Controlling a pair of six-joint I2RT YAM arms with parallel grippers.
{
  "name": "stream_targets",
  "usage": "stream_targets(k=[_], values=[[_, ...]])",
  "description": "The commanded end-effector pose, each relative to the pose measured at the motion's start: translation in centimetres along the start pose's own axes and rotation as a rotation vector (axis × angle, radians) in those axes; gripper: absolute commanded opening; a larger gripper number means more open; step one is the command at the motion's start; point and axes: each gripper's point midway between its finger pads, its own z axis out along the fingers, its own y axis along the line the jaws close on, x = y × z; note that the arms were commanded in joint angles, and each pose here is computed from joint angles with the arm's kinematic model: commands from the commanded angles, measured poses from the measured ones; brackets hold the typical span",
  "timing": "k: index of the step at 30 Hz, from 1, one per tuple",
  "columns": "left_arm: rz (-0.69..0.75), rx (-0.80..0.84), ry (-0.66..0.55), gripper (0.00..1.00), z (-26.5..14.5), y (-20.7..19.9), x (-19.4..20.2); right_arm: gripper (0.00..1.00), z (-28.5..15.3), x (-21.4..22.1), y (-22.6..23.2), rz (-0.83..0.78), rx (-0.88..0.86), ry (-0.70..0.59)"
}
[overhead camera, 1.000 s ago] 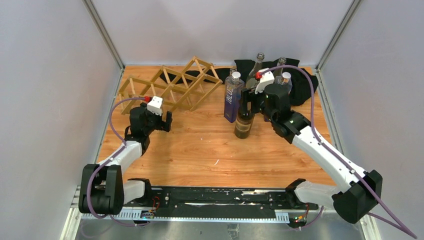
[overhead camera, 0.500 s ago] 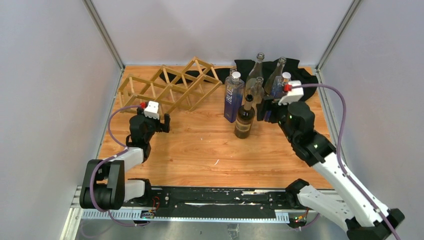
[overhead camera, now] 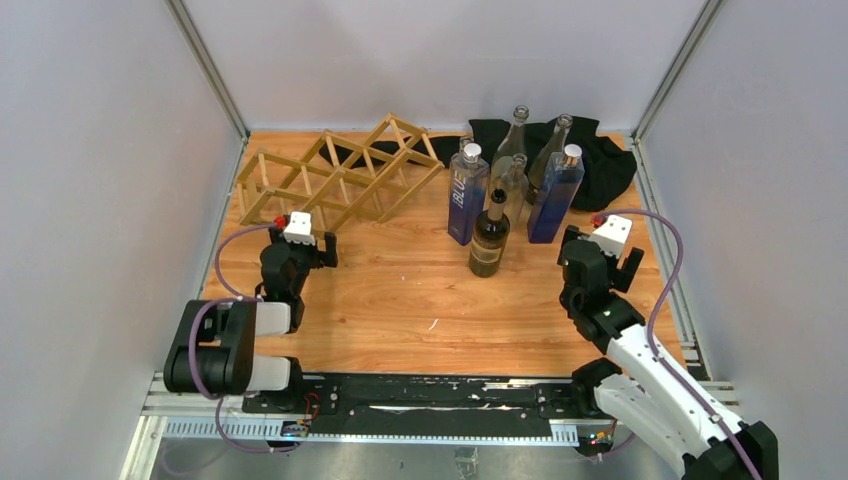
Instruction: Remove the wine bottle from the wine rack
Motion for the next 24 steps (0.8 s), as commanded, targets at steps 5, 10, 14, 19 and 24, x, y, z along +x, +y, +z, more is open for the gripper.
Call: stream_targets(k=[5,10,14,19,24], values=[[-0.019,-0.064,-0.089,1.00,-0.1,1.1,-0.8,1.00,4.1,1.7,-2.7,0.181,0.134,-0.161],[-0.029,-0.076,-0.044,1.00,0.5,1.4,-0.4,1.00,6.9,5.2,-2.5,0.116,0.141,-0.069],[-0.031,-0.076,-0.051,1.00,0.5,1.3,-0.5,1.00,8.3,5.8,-0.6,0.051,0.063,-0.069],[-0.030,-0.077,-0.050,1.00,0.5,1.4,-0.5,1.00,9.5,6.4,1.3,-0.010,0.001,-0.039],[-0.030,-0.077,-0.051,1.00,0.5,1.4,-0.5,1.00,10.1,6.5,3.3,-0.081,-0.102,-0.036]])
